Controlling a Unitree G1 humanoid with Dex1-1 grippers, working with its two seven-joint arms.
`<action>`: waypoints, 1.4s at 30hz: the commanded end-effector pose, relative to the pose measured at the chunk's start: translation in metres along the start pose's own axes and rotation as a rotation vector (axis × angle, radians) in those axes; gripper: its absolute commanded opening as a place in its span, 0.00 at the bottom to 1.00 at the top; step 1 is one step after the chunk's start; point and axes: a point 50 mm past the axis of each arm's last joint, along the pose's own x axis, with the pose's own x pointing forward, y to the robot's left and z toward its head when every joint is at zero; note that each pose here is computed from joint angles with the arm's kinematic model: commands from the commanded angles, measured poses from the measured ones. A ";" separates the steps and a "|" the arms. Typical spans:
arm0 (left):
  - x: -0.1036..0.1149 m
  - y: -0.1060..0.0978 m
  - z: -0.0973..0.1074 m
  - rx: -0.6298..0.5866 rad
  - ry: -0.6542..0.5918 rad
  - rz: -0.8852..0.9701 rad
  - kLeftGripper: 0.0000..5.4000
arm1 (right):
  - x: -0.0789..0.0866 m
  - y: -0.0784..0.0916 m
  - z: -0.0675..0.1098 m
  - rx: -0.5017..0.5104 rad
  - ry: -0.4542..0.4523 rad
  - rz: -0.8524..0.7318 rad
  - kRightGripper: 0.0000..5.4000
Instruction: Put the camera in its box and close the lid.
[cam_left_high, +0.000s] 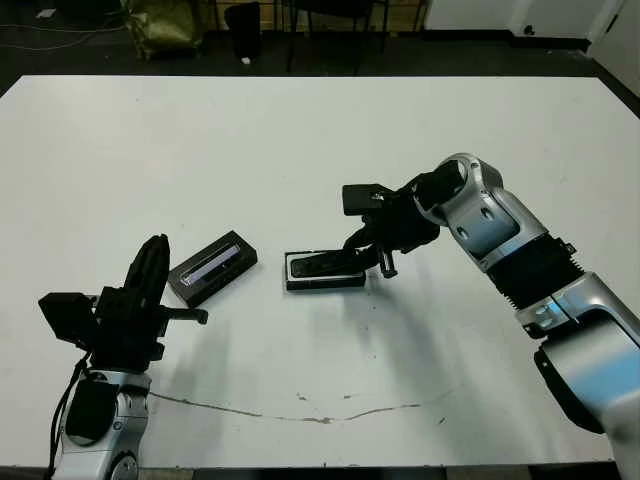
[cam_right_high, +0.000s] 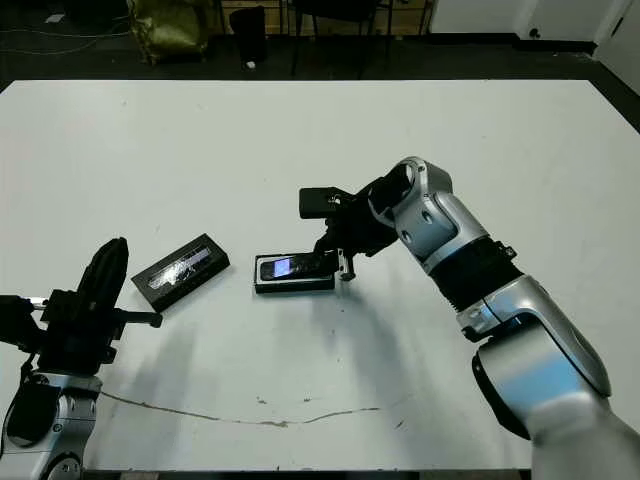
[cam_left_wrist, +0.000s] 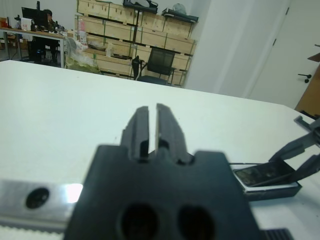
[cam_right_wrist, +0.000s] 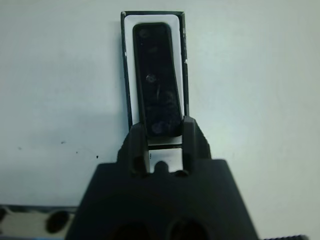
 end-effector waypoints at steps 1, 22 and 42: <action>-0.002 0.002 -0.005 0.007 0.029 0.012 0.00 | 0.009 0.005 0.006 -0.091 -0.012 0.082 0.21; -0.001 0.002 -0.006 0.017 0.026 0.009 0.00 | -0.008 -0.003 0.002 -0.172 -0.057 -0.025 1.00; -0.002 0.006 -0.003 0.055 0.029 0.010 0.00 | -0.077 0.053 -0.037 0.336 -0.633 -0.855 0.72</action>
